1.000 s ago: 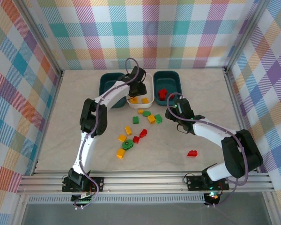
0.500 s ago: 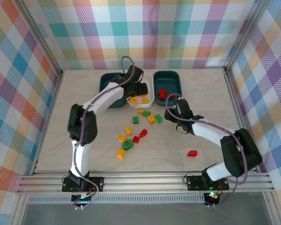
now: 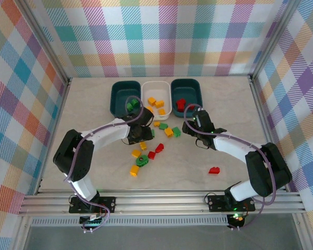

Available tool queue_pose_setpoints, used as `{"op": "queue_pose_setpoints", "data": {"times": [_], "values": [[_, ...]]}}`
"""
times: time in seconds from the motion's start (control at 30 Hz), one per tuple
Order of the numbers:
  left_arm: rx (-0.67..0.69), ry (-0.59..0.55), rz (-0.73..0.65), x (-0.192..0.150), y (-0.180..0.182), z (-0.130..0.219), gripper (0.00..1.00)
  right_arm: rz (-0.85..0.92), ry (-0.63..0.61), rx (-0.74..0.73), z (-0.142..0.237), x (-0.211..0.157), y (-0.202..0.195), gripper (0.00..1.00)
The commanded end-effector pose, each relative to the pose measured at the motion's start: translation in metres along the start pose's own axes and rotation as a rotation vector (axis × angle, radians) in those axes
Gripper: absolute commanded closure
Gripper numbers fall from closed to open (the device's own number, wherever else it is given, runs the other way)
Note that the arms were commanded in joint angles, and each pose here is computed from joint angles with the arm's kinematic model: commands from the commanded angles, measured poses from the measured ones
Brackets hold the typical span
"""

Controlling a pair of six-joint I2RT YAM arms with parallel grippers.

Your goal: Sort the legos into containers by color

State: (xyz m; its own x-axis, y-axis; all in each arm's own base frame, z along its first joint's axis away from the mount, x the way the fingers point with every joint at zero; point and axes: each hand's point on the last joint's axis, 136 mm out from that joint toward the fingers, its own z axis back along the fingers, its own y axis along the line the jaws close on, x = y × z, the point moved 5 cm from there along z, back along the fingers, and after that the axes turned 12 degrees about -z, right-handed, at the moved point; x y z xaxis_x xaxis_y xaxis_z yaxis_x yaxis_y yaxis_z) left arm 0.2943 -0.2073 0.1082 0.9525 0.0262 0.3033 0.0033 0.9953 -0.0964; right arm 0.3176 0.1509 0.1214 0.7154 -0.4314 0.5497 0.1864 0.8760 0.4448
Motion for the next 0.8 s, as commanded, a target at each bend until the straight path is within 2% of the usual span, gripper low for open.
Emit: {"op": "queue_pose_setpoints", "data": {"times": [0.0, 0.13, 0.3, 0.43, 0.53, 0.77], "values": [[0.028, 0.008, -0.006, -0.006, -0.006, -0.011, 0.36, 0.004, -0.029, 0.023, 0.005, 0.005, 0.006, 0.39], [0.077, 0.027, -0.018, -0.009, -0.006, -0.027, 0.47, 0.004, -0.034, 0.024, 0.006, 0.006, 0.006, 0.39], [0.120, -0.002, -0.025, -0.008, -0.004, -0.030, 0.58, 0.006, -0.040, 0.029, 0.009, 0.006, 0.007, 0.39], [0.124, -0.009, -0.039, -0.004, -0.006, -0.033, 0.73, 0.007, -0.050, 0.030, 0.011, 0.006, 0.007, 0.39], [0.097, -0.053, -0.064, 0.009, -0.014, -0.018, 0.83, 0.010, -0.057, 0.011, 0.011, 0.007, 0.005, 0.39], [0.136, -0.322, -0.192, 0.091, -0.040, 0.054, 0.87, 0.000, -0.069, 0.007, 0.009, 0.007, 0.003, 0.40]]}}
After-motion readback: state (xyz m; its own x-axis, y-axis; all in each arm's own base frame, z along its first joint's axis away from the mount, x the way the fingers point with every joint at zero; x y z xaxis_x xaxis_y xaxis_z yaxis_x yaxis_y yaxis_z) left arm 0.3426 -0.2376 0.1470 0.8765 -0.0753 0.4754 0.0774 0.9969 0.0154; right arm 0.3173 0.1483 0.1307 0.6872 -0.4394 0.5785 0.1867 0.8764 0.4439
